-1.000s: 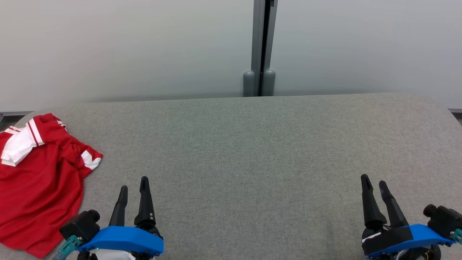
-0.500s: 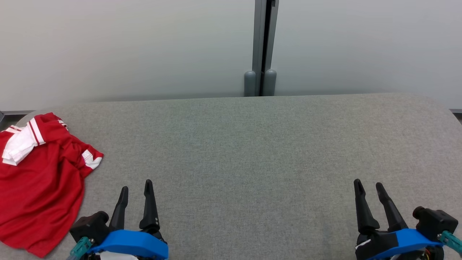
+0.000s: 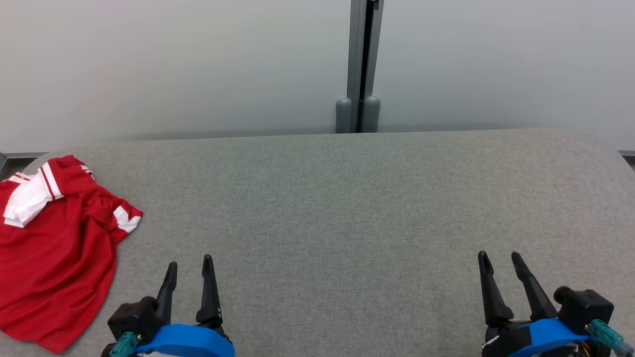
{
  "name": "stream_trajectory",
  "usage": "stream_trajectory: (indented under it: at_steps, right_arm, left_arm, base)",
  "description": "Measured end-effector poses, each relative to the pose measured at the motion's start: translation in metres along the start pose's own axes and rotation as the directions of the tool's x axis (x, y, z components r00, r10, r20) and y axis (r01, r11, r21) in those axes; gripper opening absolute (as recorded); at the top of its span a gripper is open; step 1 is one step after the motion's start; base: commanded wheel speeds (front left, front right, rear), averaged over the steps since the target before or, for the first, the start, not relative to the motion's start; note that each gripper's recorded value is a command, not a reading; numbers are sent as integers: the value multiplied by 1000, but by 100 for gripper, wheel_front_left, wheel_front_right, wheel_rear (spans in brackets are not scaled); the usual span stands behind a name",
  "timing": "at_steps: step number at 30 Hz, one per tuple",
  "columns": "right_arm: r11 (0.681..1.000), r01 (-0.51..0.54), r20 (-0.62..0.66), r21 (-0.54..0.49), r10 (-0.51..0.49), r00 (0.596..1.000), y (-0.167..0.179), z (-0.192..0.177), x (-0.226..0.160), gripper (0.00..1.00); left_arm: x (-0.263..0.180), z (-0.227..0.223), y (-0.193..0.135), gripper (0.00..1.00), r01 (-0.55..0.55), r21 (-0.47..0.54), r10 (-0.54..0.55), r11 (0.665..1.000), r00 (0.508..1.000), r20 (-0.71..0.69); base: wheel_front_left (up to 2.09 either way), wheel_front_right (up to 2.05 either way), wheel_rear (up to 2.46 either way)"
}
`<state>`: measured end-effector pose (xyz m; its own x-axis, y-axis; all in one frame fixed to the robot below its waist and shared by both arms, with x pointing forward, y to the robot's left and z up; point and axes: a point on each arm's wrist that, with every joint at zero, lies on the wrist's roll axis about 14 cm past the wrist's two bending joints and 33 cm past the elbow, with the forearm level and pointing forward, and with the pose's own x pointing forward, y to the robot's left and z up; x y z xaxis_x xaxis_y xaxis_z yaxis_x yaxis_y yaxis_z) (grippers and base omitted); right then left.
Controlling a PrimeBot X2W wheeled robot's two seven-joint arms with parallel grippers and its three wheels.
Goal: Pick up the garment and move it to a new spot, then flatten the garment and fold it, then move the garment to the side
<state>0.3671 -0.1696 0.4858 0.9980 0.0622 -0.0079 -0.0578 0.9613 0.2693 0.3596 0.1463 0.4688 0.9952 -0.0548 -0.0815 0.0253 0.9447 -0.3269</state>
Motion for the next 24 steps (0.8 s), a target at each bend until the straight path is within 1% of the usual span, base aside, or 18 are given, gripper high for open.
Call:
stream_trajectory:
  at_steps: [14, 24]
  right_arm:
    - [996, -19, 1, -89, 19, 1000, 3, -2, -1, 100]
    - [988, -31, 1, -154, 31, 1000, 3, -4, -2, 100]
  left_arm:
    - [-4, -11, -4, 100, 20, 84, -19, 996, 1000, -20]
    - [-4, -11, -6, 100, 30, 152, -29, 988, 1000, -8]
  base:
    - [0, 0, 0]
    - [0, 0, 0]
